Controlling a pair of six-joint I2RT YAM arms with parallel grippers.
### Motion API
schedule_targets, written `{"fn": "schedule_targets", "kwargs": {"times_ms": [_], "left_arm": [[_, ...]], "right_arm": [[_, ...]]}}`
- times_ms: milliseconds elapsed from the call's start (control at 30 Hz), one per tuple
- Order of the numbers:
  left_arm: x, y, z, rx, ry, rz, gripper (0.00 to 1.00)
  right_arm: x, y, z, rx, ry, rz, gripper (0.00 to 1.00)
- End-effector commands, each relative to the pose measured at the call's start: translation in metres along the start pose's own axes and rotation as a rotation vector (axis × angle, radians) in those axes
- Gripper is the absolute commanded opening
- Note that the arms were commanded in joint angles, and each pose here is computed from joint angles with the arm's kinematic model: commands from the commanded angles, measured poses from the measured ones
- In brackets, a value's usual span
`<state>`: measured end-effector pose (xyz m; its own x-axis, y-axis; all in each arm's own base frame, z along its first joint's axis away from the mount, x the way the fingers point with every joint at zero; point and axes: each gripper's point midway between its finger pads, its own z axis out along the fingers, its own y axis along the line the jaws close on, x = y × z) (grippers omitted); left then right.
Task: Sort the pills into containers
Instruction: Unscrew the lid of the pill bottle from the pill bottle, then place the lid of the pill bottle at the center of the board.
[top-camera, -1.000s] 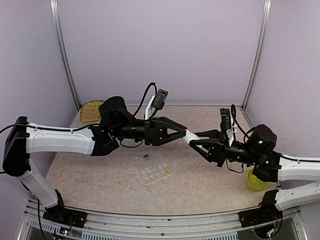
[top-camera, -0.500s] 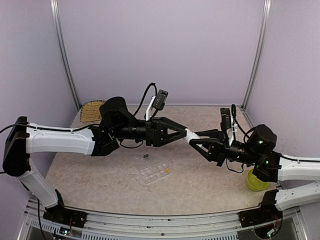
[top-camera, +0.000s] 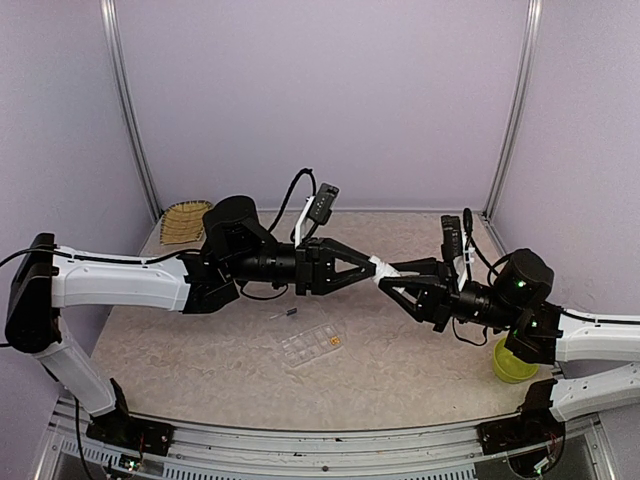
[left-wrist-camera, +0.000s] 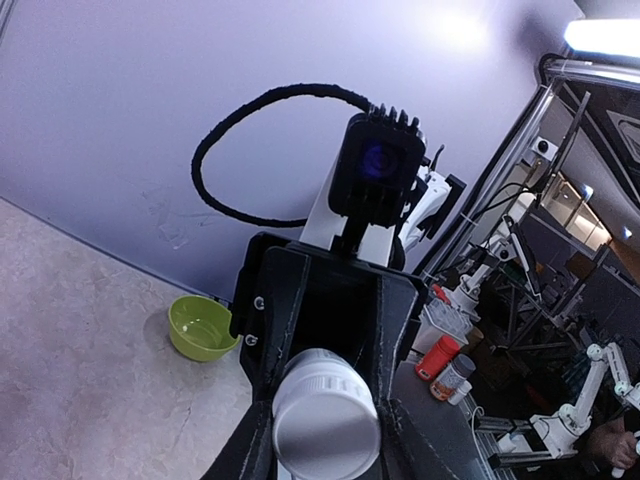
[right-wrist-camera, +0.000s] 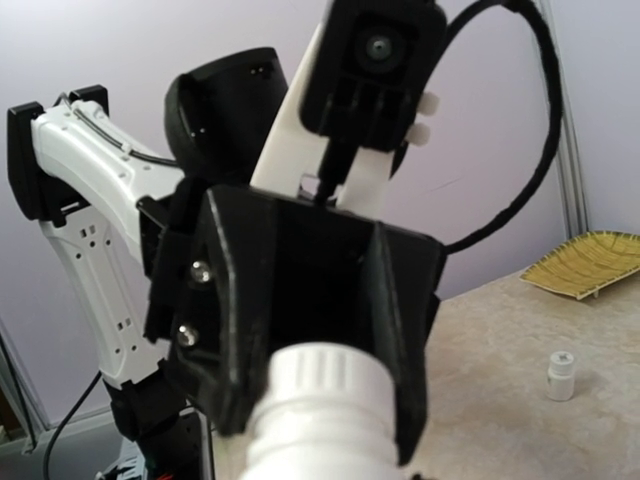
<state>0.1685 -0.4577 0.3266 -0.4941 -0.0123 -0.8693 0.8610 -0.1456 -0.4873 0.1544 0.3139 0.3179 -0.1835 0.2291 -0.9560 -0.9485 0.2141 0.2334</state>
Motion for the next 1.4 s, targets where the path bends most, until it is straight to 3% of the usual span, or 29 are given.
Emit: {"fn": "schedule_targets", "kwargs": {"times_ms": [0,267,633,900,1367], "left_arm": [[-0.016,-0.007,-0.004,-0.009,-0.045,0.032,0.31],[-0.023,-0.004,-0.011,-0.060,-0.083,-0.002,0.30],[-0.012,0.031,-0.025,-0.269,-0.059,-0.089,0.30],[0.010,0.081,-0.071,-0.564,-0.033,-0.058,0.31],[0.072,0.176,-0.189,-1.035,0.047,-0.138,0.31]], "right_arm": [[-0.012,0.002,0.000,-0.005,-0.036,-0.020,0.08],[-0.010,0.000,-0.005,0.015,-0.040,-0.051,0.08],[-0.003,0.000,-0.010,0.011,-0.044,-0.096,0.08],[-0.004,0.000,-0.011,0.014,-0.046,-0.102,0.08],[-0.005,0.001,-0.012,0.016,-0.041,-0.100,0.08]]}}
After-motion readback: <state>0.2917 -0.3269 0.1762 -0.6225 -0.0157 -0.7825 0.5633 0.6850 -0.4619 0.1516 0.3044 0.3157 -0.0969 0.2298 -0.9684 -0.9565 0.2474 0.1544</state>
